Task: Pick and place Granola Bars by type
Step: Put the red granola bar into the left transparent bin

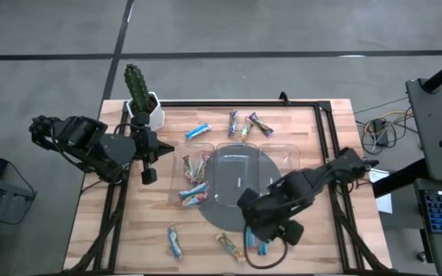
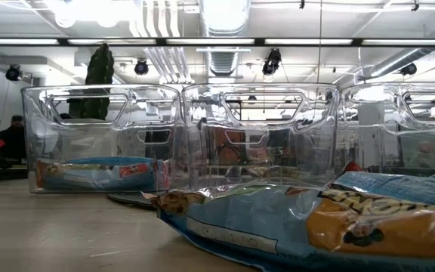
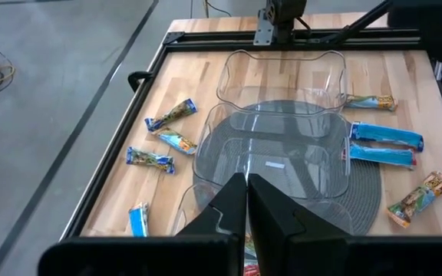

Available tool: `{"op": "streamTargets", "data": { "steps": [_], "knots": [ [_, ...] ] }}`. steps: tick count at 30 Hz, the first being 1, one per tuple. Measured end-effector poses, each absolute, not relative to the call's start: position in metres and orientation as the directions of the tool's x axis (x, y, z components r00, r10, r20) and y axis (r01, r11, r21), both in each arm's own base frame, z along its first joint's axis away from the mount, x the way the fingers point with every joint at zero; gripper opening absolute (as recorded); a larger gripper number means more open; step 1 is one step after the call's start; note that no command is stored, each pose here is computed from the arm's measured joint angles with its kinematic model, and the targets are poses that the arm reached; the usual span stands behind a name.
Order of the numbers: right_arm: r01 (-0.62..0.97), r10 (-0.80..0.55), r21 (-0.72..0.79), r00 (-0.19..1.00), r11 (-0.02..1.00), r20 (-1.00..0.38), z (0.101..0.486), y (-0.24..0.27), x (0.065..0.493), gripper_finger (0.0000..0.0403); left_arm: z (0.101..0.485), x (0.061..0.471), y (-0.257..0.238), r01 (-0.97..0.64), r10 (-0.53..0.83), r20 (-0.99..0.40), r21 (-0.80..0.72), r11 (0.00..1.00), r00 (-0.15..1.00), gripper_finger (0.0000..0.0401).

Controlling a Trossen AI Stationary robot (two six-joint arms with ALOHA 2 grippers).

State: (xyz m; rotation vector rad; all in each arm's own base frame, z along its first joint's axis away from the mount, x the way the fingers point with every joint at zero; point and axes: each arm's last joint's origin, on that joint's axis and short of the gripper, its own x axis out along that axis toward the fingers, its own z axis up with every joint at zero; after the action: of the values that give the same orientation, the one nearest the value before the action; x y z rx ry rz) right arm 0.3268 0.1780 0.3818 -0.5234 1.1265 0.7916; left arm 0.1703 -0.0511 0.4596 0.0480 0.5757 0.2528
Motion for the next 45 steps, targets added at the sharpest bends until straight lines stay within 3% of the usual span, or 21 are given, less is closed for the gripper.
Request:
{"op": "streamTargets", "data": {
  "steps": [6, 15, 26, 37, 45],
  "knots": [
    [-0.754, 0.279, 0.029, 0.207, 0.656, -0.938, 0.372, 0.166, 0.309, 0.0203, 0.46, 0.17, -0.051, -0.225, 0.25, -0.53, 0.113, 0.968, 0.81, 0.0],
    [-0.763, 0.329, -0.053, 0.339, 0.644, -0.881, 0.348, 0.162, 0.301, 0.0203, 0.46, 0.171, -0.051, -0.23, 0.254, -0.527, 0.112, 0.967, 0.811, 0.0],
    [-0.83, 0.281, -0.067, 0.262, 0.554, -0.923, 0.296, 0.164, 0.306, 0.0203, 0.46, 0.171, -0.05, -0.262, 0.275, -0.52, 0.101, 0.96, 0.808, 0.0],
    [-0.846, 0.361, -0.178, 0.392, 0.503, -0.846, 0.278, 0.171, 0.32, 0.0203, 0.46, 0.171, -0.05, -0.291, 0.302, -0.511, 0.103, 0.951, 0.805, 0.0],
    [-0.883, 0.363, -0.231, 0.39, 0.409, -0.846, 0.258, 0.171, 0.32, 0.0203, 0.461, 0.17, -0.049, -0.309, 0.323, -0.503, 0.113, 0.944, 0.802, 0.0]
  ]
}}
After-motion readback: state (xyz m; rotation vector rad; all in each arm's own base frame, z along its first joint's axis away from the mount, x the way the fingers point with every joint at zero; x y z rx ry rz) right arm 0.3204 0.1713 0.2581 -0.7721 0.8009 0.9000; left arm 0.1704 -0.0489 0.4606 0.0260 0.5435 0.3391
